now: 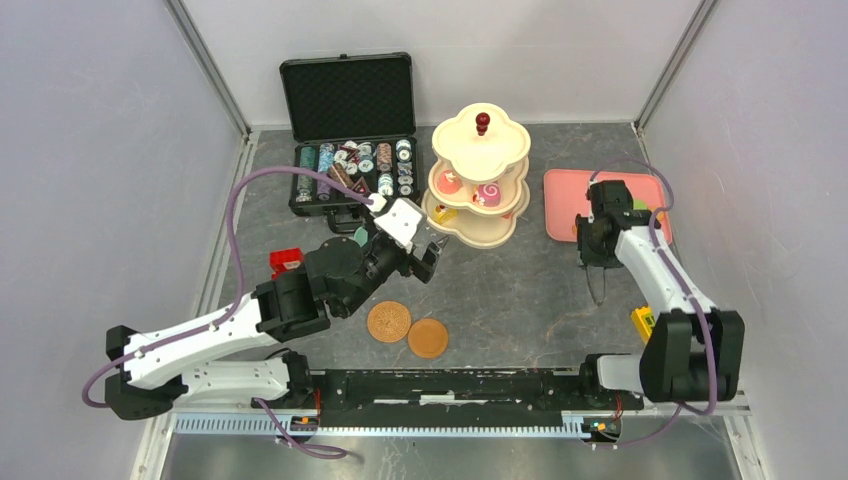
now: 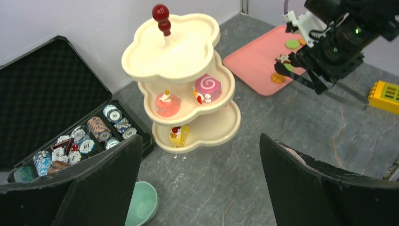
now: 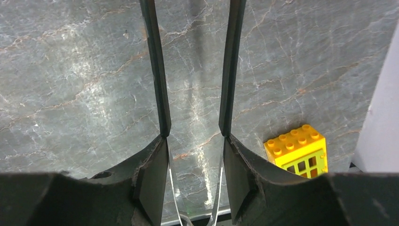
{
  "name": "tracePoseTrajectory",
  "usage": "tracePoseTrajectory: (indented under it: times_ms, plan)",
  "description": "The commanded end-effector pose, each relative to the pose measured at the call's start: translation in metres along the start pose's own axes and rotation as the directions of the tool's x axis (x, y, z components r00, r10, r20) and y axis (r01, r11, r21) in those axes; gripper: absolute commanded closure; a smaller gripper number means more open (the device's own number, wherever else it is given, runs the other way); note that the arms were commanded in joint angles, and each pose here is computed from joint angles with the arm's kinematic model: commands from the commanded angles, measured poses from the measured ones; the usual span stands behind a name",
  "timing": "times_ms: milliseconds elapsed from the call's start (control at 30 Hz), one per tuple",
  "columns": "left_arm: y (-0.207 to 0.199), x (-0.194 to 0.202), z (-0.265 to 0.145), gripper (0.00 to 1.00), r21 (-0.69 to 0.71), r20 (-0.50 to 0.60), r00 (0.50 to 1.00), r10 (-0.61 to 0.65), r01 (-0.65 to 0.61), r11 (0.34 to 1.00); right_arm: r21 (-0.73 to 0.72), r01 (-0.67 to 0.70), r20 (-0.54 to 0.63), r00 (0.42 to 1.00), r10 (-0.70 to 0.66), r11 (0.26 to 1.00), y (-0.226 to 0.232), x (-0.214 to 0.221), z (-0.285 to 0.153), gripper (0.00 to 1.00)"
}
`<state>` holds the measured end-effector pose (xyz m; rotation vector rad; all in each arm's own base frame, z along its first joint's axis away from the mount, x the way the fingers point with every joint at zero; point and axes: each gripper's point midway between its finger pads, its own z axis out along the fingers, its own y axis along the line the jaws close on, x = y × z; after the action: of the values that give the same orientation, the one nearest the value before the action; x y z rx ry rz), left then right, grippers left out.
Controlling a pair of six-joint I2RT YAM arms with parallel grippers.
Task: Serve the afternoon tea
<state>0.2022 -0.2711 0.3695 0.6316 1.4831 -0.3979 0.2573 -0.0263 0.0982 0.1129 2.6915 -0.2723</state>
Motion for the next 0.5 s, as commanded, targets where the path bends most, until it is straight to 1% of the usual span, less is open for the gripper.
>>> tracePoseTrajectory:
  times_ms: [0, 100, 200, 367, 467]
  plan:
    - [0.000, -0.006, -0.007, 0.00, 0.022, 0.054, 0.999, -0.003, 0.002, 1.000, -0.096, -0.010, 0.020, 1.000, 0.011, 0.995, 0.000, -0.028, -0.001, 0.50]
    - [-0.003, -0.009, -0.012, 0.00, 0.055, 0.076, 0.996, -0.040, 0.036, 0.998, -0.089, -0.004, -0.038, 0.999, 0.001, 0.996, -0.004, -0.029, 0.003, 0.50]
    - [-0.007, -0.009, -0.014, 0.00, 0.075, 0.082, 0.995, -0.063, 0.057, 0.996, -0.111, -0.001, -0.056, 0.998, -0.005, 0.994, -0.001, -0.036, 0.002, 0.49]
    - [-0.005, -0.009, -0.015, 0.00, 0.069, 0.088, 0.994, -0.066, 0.060, 0.996, -0.083, 0.031, -0.128, 0.991, -0.041, 0.996, -0.007, -0.028, 0.008, 0.49]
    - [-0.004, -0.008, -0.015, 0.00, 0.064, 0.087, 0.994, -0.066, 0.060, 0.996, -0.066, 0.034, -0.141, 0.989, -0.043, 0.997, -0.009, -0.027, 0.010, 0.48]
